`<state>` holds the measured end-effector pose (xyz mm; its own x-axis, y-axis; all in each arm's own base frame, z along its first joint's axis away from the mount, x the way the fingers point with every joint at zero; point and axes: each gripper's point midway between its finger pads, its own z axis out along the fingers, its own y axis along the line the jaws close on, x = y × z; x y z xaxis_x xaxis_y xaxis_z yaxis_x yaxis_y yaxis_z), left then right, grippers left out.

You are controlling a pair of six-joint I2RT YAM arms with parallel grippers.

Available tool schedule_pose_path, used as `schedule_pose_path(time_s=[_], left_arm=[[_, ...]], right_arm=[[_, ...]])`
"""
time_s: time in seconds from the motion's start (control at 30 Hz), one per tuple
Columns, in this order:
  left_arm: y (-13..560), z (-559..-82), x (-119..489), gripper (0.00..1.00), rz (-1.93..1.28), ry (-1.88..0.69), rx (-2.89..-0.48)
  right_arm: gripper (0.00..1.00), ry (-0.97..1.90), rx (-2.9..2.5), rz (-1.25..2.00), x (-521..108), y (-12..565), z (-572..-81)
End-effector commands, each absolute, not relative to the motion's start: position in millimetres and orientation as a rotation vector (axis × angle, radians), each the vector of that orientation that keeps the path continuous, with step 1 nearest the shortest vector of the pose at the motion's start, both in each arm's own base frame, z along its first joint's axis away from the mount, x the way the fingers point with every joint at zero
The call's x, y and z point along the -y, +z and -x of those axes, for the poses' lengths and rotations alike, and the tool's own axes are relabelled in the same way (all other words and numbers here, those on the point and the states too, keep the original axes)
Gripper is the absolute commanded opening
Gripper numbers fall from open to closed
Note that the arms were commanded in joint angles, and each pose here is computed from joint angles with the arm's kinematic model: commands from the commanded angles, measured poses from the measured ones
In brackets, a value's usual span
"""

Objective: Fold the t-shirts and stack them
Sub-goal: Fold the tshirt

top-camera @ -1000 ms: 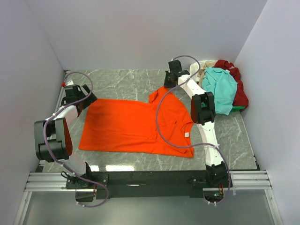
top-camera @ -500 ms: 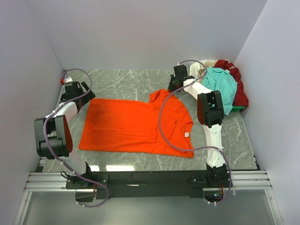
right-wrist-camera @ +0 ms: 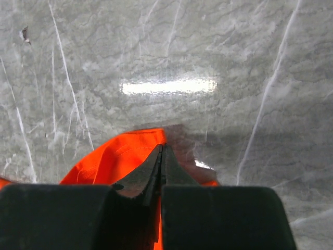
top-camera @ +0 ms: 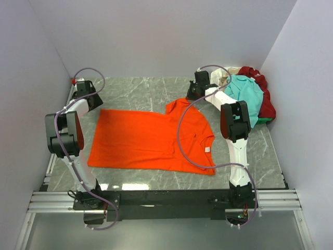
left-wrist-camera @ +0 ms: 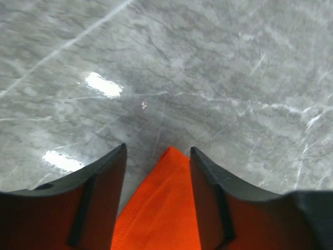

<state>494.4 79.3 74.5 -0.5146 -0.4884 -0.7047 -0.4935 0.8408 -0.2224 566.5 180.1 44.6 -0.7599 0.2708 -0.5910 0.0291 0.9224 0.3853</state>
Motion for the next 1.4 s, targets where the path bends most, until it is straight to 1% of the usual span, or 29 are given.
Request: schedule_pose_path(time_s=[0.0,0.07,0.1,0.23,0.3,0.43,0.53,0.6,0.7,0.8,0.83,0.9,0.93,1.0,1.03,1.37], left_arm=[[72,-500,-74,0.56,0.661,0.033,-2.240],[69,-504,-72,0.50,0.654,0.018,-2.256],[60,-502,-71,0.49,0.654,0.018,-2.286],[53,-507,-67,0.46,0.642,-0.003,-2.316],[50,-508,-65,0.43,0.640,-0.012,-2.323],[48,-514,-63,0.42,0.632,-0.030,-2.325],[41,-512,-59,0.38,0.622,-0.024,-2.352],[38,-510,-57,0.37,0.618,-0.020,-2.364],[37,-508,-55,0.34,0.618,-0.024,-2.364],[34,-506,-55,0.29,0.621,-0.025,-2.368],[33,-506,-54,0.24,0.617,-0.028,-2.371],[33,-507,-53,0.19,0.616,-0.034,-2.375],[32,-507,-52,0.13,0.613,-0.036,-2.376],[31,-507,-50,0.07,0.609,-0.045,-2.382],[30,-507,-50,0.00,0.608,-0.045,-2.388],[44,-510,-47,0.00,0.595,-0.068,-2.354]], right_arm=[[0.00,0.518,-2.313,-0.195,-184,83,-574],[0.00,0.523,-2.312,-0.194,-184,83,-575],[0.00,0.528,-2.313,-0.192,-186,84,-574],[0.00,0.532,-2.310,-0.189,-185,85,-575],[0.00,0.530,-2.309,-0.188,-185,86,-575],[0.00,0.537,-2.311,-0.187,-186,85,-574],[0.00,0.538,-2.314,-0.191,-186,83,-573],[0.00,0.542,-2.315,-0.191,-187,82,-574],[0.00,0.548,-2.317,-0.189,-188,82,-573],[0.00,0.554,-2.313,-0.192,-188,83,-574],[0.00,0.556,-2.315,-0.190,-189,83,-573],[0.00,0.555,-2.315,-0.191,-188,83,-574],[0.00,0.557,-2.314,-0.187,-189,84,-573],[0.00,0.558,-2.312,-0.186,-189,85,-573],[0.00,0.558,-2.307,-0.187,-189,87,-573],[0.00,0.591,-2.221,-0.218,-180,125,-581]])
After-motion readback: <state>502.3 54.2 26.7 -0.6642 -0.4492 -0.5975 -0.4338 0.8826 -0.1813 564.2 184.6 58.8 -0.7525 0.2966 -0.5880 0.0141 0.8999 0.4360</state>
